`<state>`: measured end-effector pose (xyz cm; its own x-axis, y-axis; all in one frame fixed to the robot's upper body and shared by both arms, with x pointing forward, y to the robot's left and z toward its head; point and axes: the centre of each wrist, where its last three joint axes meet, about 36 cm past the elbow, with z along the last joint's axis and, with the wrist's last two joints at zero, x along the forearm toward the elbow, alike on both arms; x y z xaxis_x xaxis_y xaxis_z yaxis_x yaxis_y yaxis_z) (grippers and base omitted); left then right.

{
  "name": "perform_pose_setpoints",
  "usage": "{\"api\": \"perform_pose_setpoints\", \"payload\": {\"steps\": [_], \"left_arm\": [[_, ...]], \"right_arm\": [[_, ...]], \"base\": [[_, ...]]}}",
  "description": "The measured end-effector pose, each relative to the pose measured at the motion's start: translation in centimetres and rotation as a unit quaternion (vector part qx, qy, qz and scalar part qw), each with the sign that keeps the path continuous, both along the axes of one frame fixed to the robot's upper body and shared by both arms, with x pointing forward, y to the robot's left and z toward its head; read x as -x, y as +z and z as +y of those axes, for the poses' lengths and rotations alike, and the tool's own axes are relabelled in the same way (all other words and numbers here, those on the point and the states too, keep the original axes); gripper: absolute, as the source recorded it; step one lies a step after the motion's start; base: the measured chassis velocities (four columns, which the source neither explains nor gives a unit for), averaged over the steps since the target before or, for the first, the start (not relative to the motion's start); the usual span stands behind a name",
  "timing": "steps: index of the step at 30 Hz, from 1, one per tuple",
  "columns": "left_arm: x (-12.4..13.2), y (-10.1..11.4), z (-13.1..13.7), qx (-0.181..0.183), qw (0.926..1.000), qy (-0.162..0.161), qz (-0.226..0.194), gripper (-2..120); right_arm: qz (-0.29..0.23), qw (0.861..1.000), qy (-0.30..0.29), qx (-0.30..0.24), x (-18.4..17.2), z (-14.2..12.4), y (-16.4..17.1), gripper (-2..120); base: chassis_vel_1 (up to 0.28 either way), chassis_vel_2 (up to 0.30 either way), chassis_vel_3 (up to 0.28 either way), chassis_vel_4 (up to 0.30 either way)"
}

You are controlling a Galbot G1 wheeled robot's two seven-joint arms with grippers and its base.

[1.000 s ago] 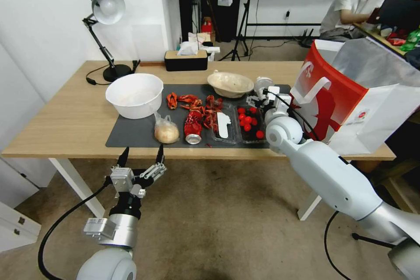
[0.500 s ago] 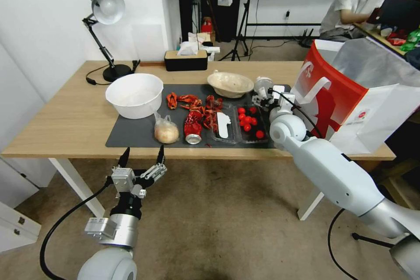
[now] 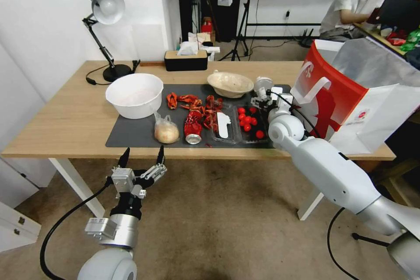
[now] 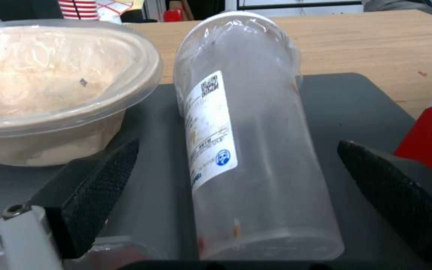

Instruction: Pick up the trash from the table and place it into the takeout bag.

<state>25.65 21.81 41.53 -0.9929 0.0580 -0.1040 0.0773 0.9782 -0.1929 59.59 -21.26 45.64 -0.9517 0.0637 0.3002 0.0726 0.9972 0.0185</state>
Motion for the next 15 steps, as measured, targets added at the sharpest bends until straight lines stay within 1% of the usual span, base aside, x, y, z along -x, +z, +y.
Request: {"api": "perform_pose_setpoints", "payload": {"steps": [15], "left_arm": [[0.05,-0.06,-0.03,-0.001,1.0000,-0.001,0.002,100]], "right_arm": [[0.017,1.000,-0.006,0.003,-0.59,-0.13,-0.33,100]], "base": [[0.000,0.000,0.000,0.000]]}}
